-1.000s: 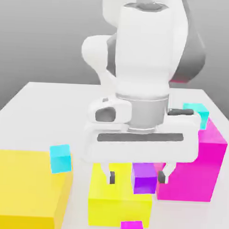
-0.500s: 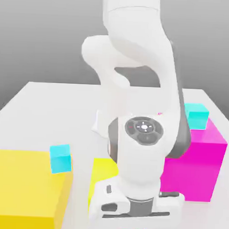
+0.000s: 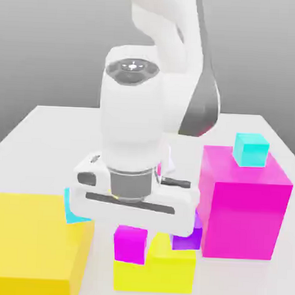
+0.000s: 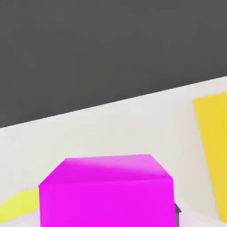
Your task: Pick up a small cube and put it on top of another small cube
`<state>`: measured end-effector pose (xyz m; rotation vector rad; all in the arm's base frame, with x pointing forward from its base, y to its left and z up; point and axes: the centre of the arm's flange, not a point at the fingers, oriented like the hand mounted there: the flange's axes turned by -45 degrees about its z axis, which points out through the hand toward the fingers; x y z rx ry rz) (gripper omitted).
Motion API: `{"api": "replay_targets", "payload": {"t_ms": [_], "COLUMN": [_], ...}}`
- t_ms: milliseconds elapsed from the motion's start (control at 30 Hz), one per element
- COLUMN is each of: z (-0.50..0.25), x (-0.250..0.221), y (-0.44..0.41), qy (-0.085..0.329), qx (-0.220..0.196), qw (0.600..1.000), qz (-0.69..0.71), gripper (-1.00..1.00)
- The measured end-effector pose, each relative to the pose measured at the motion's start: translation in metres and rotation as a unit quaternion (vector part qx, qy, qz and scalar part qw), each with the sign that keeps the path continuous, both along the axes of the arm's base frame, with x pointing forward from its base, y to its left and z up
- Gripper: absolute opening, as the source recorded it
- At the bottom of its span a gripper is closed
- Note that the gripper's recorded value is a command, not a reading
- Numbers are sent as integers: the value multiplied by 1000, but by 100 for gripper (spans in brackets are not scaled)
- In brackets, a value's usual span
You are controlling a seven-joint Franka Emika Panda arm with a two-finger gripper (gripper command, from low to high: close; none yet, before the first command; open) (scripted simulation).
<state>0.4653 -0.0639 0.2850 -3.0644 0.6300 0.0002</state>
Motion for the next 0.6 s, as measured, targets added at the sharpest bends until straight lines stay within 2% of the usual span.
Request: {"api": "replay_targets", "payload": {"t_ms": [300, 467, 500, 600], "z": [63, 15, 7, 7], "x": [-86, -96, -97, -97], "y": [-69, -76, -76, -76], "qy": [2, 2, 2, 2], "qx": [-3, -5, -5, -5], "qw": [974, 967, 967, 967], "qz": [-228, -256, -256, -256], "gripper": [-100, -100, 100, 100]}}
